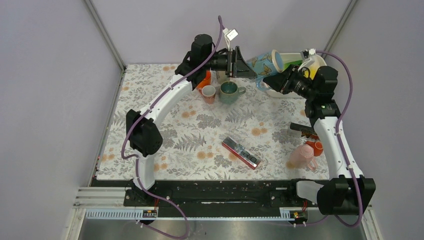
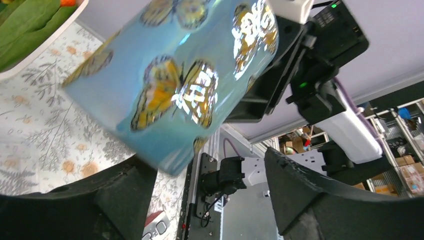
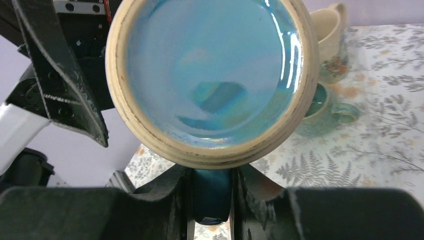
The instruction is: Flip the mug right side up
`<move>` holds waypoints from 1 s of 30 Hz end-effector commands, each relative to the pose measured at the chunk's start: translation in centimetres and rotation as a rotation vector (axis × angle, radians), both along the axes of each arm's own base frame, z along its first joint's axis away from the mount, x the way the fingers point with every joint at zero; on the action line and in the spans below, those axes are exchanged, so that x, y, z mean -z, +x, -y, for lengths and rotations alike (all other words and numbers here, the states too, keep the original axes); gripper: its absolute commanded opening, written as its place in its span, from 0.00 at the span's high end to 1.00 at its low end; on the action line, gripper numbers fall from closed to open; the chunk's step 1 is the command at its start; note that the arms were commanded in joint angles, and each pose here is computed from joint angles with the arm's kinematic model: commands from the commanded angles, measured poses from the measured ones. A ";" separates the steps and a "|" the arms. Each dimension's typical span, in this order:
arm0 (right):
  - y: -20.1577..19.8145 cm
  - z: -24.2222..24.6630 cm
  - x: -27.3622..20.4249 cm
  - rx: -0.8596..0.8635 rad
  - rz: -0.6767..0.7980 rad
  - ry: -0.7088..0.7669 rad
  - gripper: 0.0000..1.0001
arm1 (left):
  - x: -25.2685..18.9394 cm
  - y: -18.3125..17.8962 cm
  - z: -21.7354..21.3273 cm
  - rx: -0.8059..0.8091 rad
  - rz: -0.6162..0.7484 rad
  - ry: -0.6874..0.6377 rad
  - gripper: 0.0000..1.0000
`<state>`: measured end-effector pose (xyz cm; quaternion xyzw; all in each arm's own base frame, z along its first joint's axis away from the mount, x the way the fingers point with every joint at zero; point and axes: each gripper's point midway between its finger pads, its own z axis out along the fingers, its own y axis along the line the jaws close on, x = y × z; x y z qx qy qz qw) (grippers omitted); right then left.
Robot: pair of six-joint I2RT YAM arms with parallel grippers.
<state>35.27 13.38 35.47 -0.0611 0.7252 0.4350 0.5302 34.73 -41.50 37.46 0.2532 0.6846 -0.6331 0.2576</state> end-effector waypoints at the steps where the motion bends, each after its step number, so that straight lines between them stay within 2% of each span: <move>1: -2.7 -2.5 -6.4 -0.113 0.233 0.073 1.00 | -6.1 -2.0 -0.4 0.066 0.071 -0.150 0.24; 4: -2.4 -2.8 -5.4 -0.118 0.200 0.093 1.00 | -6.8 -2.4 -0.4 0.084 0.077 -0.166 0.32; 6: -2.2 -3.2 -4.7 -0.131 0.176 0.106 1.00 | -6.9 -2.3 -0.5 0.079 0.084 -0.164 0.41; 8: -2.2 -3.8 -4.1 -0.146 0.159 0.118 1.00 | -6.7 -2.2 -0.5 0.077 0.088 -0.156 0.58; 11: -2.0 -4.5 -2.8 -0.154 0.129 0.117 1.00 | -6.1 -1.9 -0.4 0.068 0.084 -0.143 0.95; 12: -1.9 -4.6 -2.2 -0.155 0.112 0.117 1.00 | -5.8 -1.6 -0.5 0.057 0.082 -0.134 1.00; 16: -1.3 -4.5 0.8 -0.127 0.039 0.110 1.00 | -3.5 0.0 -1.0 -0.009 0.076 -0.062 1.00; 18: -1.0 -4.1 3.0 -0.092 -0.009 0.098 0.88 | -1.4 1.0 -1.4 -0.073 0.106 0.024 1.00; 20: -0.8 -3.8 5.3 -0.058 -0.065 0.085 0.69 | 1.7 2.2 -2.1 -0.156 0.135 0.147 1.00; 23: -0.9 -3.7 8.8 -0.050 -0.140 0.061 0.54 | 5.8 3.3 -3.5 -0.242 0.148 0.305 1.00; 30: -0.8 -3.8 14.7 -0.051 -0.294 0.042 0.46 | 11.7 2.7 -4.8 -0.279 0.129 0.480 1.00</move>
